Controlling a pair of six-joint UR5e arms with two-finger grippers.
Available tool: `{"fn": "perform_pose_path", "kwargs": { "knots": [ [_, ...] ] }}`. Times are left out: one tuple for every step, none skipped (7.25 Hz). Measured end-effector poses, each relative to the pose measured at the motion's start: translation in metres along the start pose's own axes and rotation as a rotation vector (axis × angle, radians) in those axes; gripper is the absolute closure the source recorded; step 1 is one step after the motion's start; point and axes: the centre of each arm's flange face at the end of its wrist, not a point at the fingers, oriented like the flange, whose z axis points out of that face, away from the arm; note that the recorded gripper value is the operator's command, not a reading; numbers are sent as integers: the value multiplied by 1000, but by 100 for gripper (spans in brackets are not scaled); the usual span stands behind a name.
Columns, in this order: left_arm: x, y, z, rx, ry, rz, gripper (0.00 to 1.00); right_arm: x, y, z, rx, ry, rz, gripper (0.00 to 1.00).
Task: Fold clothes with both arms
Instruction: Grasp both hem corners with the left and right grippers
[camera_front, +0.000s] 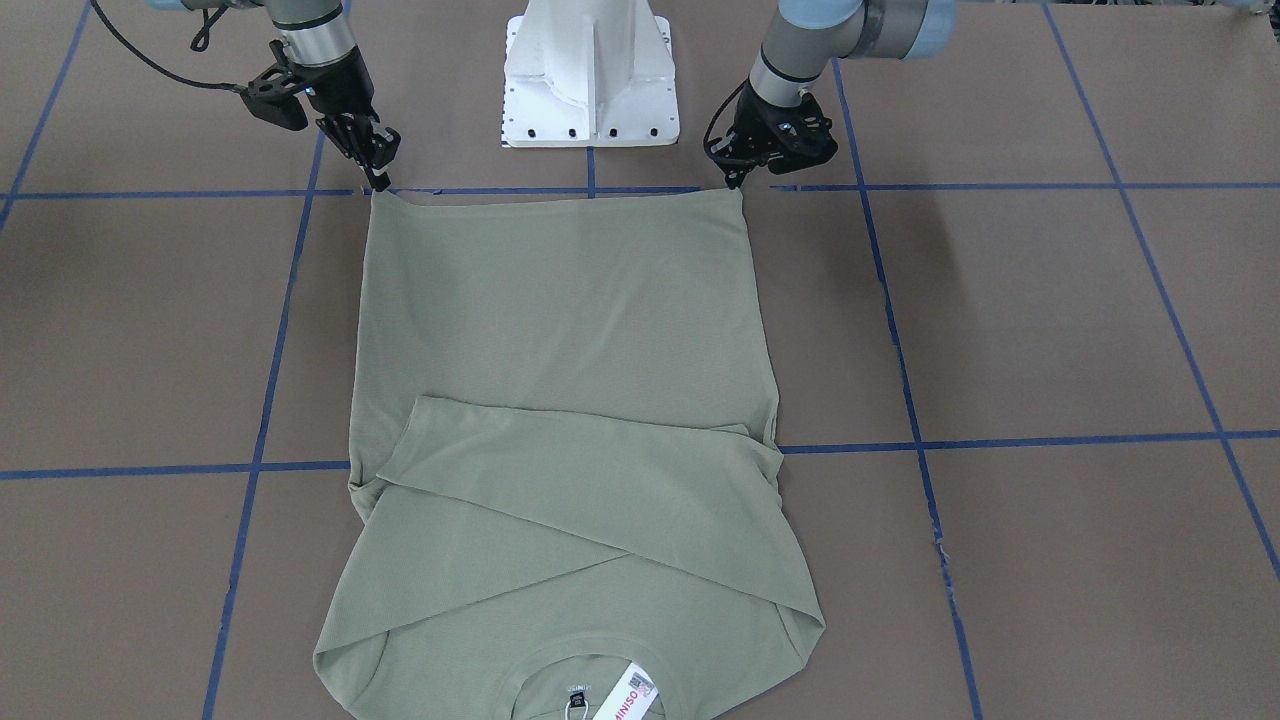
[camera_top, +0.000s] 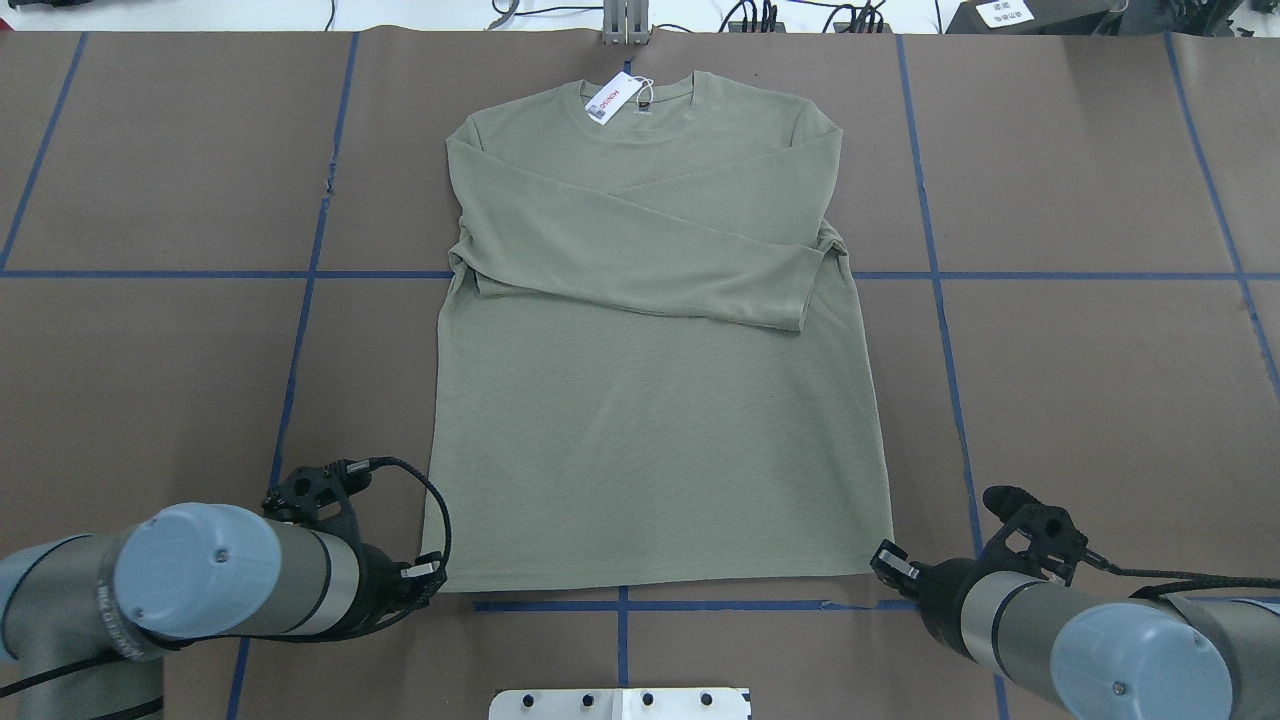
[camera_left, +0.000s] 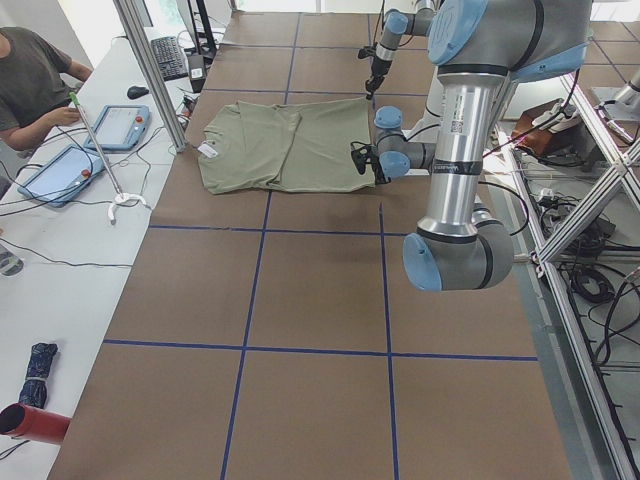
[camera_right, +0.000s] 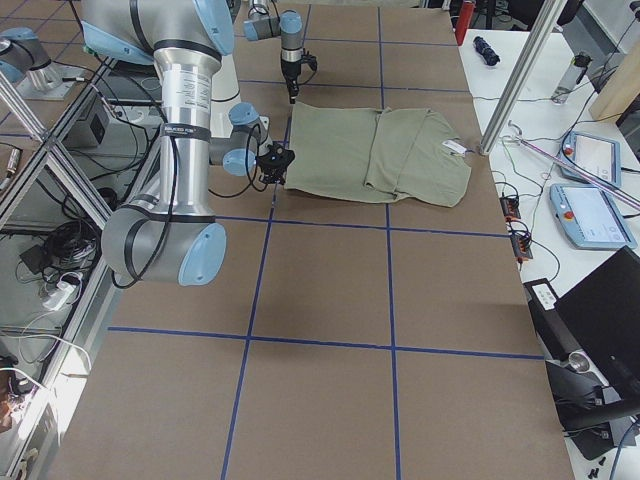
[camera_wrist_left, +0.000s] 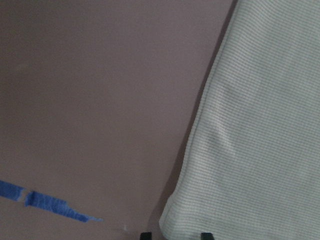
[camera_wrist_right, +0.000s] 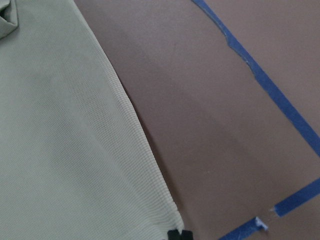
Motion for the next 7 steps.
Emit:
{"fn": "perform_pose_path", "kwargs": {
  "knots": [
    [-13, 10, -20, -17, 8, 0, 100, -3, 11, -10, -30, -12, -9, 100],
    [-22, 23, -31, -40, 9, -4, 100, -4, 25, -20, -66, -23, -22, 100],
    [-29, 34, -40, -59, 8, -5, 100, -5, 39, -30, -102, -32, -35, 100],
    [-37, 42, -51, -74, 6, -8, 100, -5, 50, -38, -131, -39, -45, 100],
    [-44, 50, -63, -90, 6, -15, 100, -5, 57, -43, -150, -42, -52, 100],
    [-48, 56, -72, -103, 9, -22, 100, -4, 60, -47, -161, -43, -57, 100],
    [-47, 60, -80, -111, 18, -32, 100, -3, 60, -54, -170, -47, -58, 100]
  ]
}}
